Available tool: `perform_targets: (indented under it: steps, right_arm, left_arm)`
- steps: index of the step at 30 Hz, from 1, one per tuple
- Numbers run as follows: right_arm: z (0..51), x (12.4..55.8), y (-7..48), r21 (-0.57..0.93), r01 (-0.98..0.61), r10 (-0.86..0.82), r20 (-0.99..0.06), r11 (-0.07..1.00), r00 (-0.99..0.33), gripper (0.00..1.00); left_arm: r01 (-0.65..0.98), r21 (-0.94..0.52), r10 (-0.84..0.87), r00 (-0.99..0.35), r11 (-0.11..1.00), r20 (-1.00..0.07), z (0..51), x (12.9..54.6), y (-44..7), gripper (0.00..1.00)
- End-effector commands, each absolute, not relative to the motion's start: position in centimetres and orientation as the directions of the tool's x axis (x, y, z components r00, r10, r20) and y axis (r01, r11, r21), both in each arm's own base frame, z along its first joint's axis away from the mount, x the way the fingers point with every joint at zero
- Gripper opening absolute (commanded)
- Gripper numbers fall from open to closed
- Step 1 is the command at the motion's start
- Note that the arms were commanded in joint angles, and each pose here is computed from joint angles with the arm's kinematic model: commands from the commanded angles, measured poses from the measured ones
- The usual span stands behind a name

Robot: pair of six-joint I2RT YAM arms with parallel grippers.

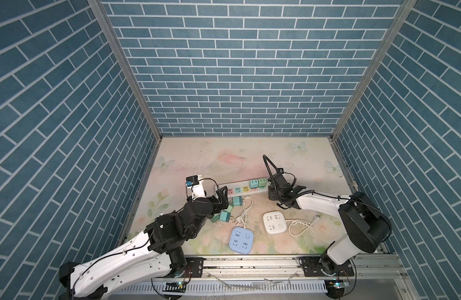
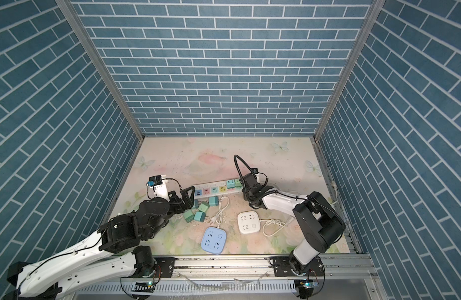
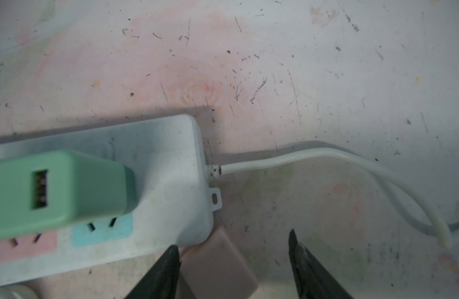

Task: Insert the plug
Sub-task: 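Close the right gripper on the pink adapter while the left arm reaches in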

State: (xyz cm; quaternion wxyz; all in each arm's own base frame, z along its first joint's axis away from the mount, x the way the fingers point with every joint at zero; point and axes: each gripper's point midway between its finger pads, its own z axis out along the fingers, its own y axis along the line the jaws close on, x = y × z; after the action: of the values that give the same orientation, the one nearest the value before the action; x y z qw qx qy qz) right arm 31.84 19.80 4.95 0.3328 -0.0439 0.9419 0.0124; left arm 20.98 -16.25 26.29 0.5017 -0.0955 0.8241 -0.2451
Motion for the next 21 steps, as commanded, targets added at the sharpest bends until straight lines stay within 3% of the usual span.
perform_targets:
  steps: [1, 21]
  right_arm:
    - [5.3, 32.2, 20.8, 0.024, -0.075, -0.043, -0.634, 0.997, -0.772, 0.70]
    - [3.2, 29.9, 20.3, -0.039, -0.099, -0.102, -0.603, 0.994, -0.791, 0.70]
  left_arm:
    - [0.046, -0.478, -0.405, -0.466, 0.877, -0.787, 25.1, 21.3, -15.8, 1.00]
    - [0.024, -0.457, -0.387, -0.493, 0.889, -0.779, 24.3, 22.1, -17.5, 1.00]
